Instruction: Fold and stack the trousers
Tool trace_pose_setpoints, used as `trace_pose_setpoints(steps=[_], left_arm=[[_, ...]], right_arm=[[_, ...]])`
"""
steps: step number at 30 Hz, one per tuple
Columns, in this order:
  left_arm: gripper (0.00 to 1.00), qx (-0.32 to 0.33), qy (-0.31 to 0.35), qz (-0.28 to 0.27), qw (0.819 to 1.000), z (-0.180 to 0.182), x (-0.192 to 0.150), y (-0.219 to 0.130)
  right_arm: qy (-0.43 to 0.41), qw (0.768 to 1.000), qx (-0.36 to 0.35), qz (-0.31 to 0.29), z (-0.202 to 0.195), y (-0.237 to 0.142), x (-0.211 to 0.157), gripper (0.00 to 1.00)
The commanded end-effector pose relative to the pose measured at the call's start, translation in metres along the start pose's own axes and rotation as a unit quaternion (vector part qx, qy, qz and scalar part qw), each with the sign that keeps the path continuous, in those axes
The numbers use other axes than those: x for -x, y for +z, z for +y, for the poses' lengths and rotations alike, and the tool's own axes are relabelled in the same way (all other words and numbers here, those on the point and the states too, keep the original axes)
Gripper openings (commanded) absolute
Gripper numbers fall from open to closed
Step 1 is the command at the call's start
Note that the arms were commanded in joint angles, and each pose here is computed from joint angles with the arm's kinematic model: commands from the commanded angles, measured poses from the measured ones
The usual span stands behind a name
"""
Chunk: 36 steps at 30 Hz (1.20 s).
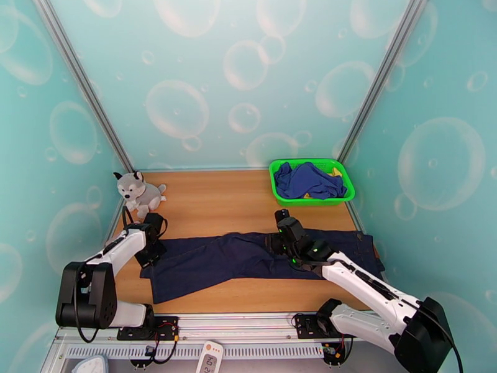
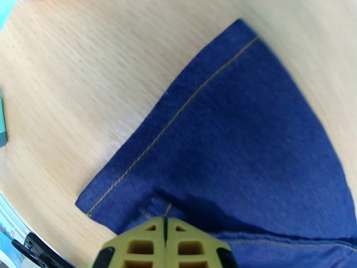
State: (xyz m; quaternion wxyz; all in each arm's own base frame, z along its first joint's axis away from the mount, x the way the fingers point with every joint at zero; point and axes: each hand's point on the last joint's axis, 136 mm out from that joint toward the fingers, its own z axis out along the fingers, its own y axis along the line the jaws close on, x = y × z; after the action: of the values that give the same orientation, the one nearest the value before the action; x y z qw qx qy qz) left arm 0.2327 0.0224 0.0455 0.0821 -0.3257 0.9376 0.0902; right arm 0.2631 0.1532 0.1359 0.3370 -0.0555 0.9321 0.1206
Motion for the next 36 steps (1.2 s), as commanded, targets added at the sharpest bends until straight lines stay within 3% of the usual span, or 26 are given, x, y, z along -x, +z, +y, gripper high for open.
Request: trace_pose_setpoints(steps=[1,8,17,30,36], left_arm=[[0.29,-0.026,0.004,-0.002,1.000,-0.007,0.000,-0.010],[0.44,-0.026,0.012,0.008,1.000,-0.011,-0.005,-0.001],[0.47,-0.027,0.028,0.030,0.999,-0.023,-0.017,0.017],[0.00,-0.002,0.030,0.037,0.999,-0.016,-0.022,0.017],[0.00,-0.003,0.029,0.006,1.000,-0.013,-0.009,-0.013]], right_arm=[[0.008,1.000,0.018,-0.008,0.004,-0.002,0.002,0.46],[0.015,0.999,0.027,-0.009,0.007,-0.004,0.001,0.45],[0.016,1.000,0.025,-0.007,0.006,-0.008,-0.002,0.45],[0.018,0.999,0.027,-0.008,0.007,-0.009,-0.003,0.45],[0.019,0.999,0.026,-0.010,0.006,-0.011,-0.003,0.45]])
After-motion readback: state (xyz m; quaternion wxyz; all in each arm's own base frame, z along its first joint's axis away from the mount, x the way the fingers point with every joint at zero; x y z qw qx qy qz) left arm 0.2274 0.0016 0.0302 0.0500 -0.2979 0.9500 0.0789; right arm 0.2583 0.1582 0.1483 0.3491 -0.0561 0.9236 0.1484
